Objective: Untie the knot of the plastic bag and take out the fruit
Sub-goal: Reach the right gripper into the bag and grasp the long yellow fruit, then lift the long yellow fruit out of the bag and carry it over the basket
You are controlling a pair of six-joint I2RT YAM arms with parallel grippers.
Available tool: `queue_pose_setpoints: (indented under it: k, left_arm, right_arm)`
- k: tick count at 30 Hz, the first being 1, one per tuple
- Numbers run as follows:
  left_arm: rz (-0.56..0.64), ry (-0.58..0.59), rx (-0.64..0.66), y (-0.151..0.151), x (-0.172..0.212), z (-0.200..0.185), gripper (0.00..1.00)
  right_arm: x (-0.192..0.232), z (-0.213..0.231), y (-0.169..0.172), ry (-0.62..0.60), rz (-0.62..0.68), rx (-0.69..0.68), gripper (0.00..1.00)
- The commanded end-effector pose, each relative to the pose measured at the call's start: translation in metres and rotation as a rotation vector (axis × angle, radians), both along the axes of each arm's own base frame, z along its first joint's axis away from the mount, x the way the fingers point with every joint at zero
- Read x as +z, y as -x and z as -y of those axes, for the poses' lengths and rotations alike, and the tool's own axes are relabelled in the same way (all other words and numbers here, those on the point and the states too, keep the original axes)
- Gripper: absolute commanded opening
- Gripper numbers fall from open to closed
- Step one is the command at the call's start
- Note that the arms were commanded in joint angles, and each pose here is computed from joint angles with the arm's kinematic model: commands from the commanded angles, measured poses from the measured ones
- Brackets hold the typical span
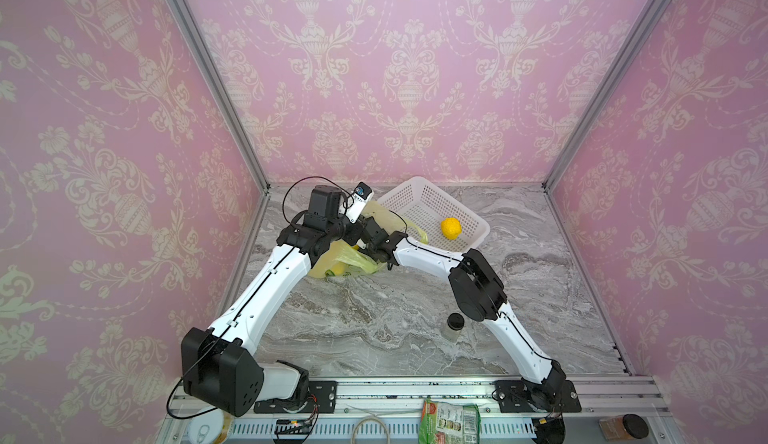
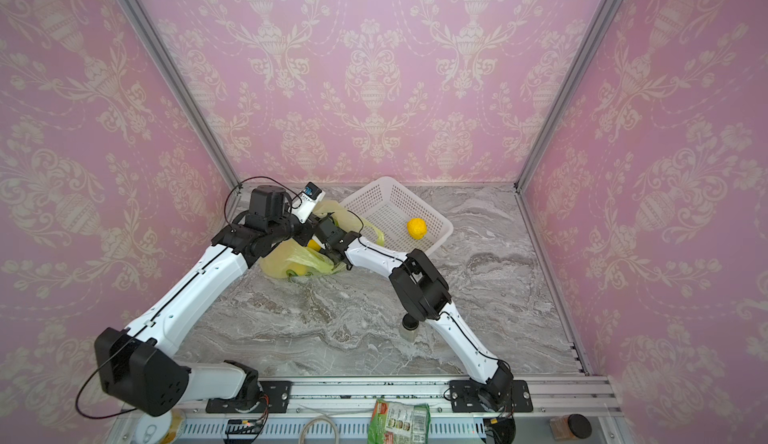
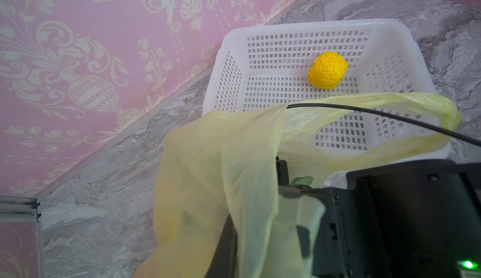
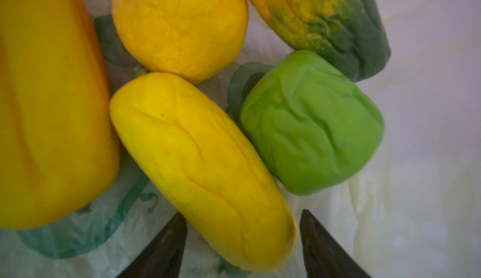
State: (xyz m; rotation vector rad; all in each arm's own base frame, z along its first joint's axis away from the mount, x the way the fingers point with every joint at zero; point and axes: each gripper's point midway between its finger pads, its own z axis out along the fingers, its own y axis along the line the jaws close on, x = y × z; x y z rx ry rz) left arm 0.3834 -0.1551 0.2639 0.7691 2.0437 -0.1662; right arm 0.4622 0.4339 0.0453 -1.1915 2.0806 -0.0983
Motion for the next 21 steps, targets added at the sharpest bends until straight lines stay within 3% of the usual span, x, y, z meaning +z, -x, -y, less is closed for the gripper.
queue_pose_setpoints:
  k: [1,6,21]
  left_arm:
    - [0.013,0.04,-0.012,0.005,0.015,0.003,0.09]
    - [0.007,0.028,-0.007,0.002,0.011,0.002,0.09]
    - [-0.015,0.018,0.029,-0.006,0.001,-0.01,0.09]
  right_arm:
    - [-0.009,-0.001,0.007,0.014,-0.054,0.013,0.64]
    - [0.014,-0.003,0.015,-0.055,-0.047,0.027,0.44]
    - [0.118,0.026,0.067,-0.332,0.093,0.092,0.31]
